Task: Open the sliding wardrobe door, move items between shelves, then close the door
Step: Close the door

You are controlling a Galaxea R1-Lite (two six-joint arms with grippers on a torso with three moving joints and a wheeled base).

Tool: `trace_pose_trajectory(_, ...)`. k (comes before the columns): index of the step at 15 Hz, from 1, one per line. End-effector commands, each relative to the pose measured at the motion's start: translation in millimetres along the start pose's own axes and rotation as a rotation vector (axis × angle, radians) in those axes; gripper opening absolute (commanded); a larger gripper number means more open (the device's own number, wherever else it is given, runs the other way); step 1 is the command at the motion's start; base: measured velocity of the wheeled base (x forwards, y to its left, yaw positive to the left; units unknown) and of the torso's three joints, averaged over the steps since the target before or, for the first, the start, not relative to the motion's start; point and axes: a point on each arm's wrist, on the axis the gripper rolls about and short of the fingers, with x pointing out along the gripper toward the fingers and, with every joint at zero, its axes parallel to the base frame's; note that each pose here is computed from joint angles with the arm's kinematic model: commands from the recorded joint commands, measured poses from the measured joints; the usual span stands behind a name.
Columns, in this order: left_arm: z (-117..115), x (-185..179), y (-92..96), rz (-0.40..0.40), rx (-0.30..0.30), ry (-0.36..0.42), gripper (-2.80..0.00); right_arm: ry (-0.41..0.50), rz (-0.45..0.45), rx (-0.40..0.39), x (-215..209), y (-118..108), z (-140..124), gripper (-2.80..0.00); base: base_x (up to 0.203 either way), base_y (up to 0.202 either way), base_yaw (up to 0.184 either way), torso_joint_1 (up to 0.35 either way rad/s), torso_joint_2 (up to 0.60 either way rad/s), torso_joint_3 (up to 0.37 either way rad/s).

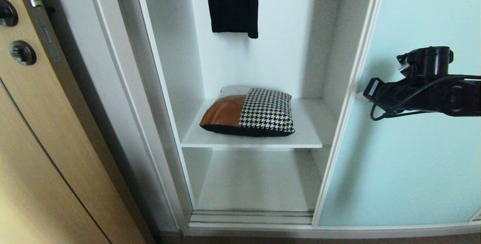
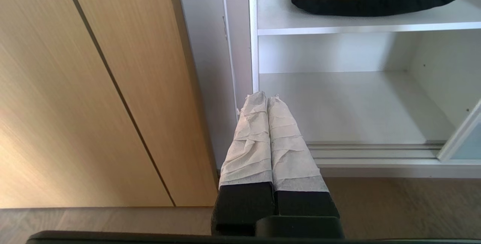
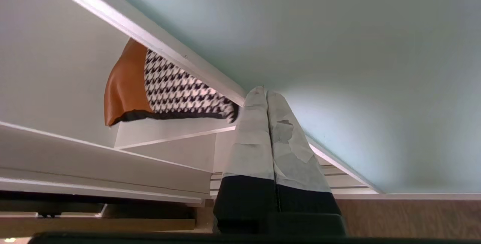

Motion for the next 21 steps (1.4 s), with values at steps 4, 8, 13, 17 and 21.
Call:
trace_pose_trajectory(4, 0, 0, 0.0, 0.0, 0.0, 0.002, -2.8, 0.044, 0.074, -0.047, 0, 47, -28, -2.8, 0.0, 0.0, 0.0, 0.0, 0.0, 0.0)
trace_pose_trajectory(8, 0, 0, 0.0, 0.0, 0.0, 0.002, -2.8, 0.063, 0.163, -0.082, -22, 84, -40, -2.8, 0.0, 0.0, 0.0, 0.0, 0.0, 0.0)
trace_pose_trajectory(13, 0, 0, 0.0, 0.0, 0.0, 0.002, -2.8, 0.069, 0.229, -0.118, -77, 100, -49, -2.8, 0.0, 0.0, 0.0, 0.0, 0.0, 0.0)
trace_pose_trajectory(17, 0, 0, 0.0, 0.0, 0.0, 0.002, -2.8, 0.03, 0.212, -0.118, -108, 91, -45, -2.8, 0.0, 0.0, 0.0, 0.0, 0.0, 0.0)
trace_pose_trajectory(21, 0, 0, 0.0, 0.0, 0.0, 0.002, -2.8, 0.032, 0.188, -0.11, -116, 82, -48, -2.8, 0.0, 0.0, 0.0, 0.0, 0.0, 0.0)
